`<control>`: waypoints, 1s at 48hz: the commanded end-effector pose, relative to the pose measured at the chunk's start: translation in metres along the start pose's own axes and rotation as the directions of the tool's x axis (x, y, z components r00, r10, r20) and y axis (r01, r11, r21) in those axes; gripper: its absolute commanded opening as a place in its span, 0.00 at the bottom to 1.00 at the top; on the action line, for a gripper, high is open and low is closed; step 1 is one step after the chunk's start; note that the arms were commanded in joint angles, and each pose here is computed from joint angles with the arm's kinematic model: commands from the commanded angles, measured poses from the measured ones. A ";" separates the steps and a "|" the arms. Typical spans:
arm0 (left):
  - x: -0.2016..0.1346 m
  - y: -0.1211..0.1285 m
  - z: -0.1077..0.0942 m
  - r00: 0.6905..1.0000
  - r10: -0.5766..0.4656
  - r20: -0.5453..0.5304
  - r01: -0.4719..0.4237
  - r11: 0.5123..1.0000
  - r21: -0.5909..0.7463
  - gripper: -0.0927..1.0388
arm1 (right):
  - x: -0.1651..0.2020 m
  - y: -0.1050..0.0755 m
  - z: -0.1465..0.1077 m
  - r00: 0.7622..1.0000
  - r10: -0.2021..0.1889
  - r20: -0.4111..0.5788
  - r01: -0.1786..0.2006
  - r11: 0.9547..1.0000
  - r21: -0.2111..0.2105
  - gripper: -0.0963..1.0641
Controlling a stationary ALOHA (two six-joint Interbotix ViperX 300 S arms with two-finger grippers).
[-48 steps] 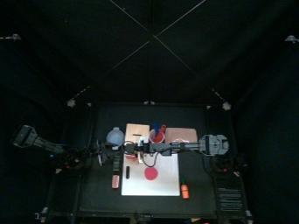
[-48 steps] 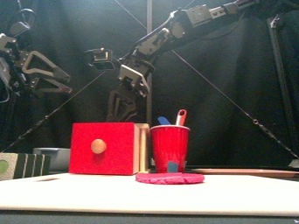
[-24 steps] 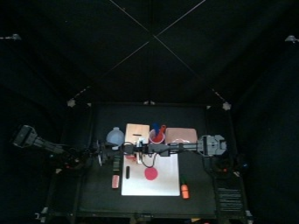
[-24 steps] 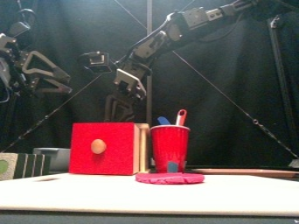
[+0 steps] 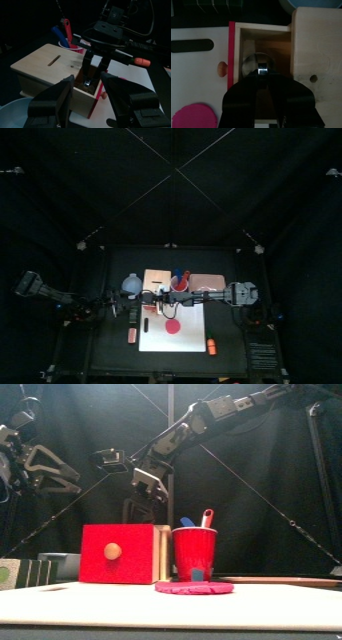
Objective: Get the cutter from the drawer then cut the dough then place the extra dough in the bowl
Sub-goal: Place the cutter on the board
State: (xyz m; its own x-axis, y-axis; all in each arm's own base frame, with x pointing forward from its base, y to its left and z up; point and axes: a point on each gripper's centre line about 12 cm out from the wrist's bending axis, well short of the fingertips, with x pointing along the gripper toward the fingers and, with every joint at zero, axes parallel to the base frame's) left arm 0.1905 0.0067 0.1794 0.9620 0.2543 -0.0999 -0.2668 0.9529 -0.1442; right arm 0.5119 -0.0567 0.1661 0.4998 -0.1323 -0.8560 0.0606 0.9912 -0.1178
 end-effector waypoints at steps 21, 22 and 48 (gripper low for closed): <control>0.002 0.000 0.003 1.000 0.016 0.005 -0.016 1.000 -0.022 0.82 | -0.053 0.002 0.044 0.998 -0.009 0.067 0.010 1.000 -0.006 0.60; 0.002 0.001 0.003 1.000 0.018 0.005 -0.018 1.000 -0.024 0.82 | -0.054 0.002 0.044 0.998 -0.010 0.067 0.010 1.000 -0.005 0.60; 0.000 0.004 0.000 0.999 0.038 -0.011 -0.039 0.998 -0.040 0.82 | -0.070 0.007 0.058 0.997 -0.001 0.076 0.002 1.000 -0.003 0.60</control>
State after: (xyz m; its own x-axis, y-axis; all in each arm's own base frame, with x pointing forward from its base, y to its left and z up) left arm 0.1867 0.0112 0.1734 0.9486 0.2881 -0.1310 -0.3079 0.9357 -0.1720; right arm 0.5284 -0.0425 0.2195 0.5021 -0.1341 -0.8543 0.0519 0.9908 -0.1250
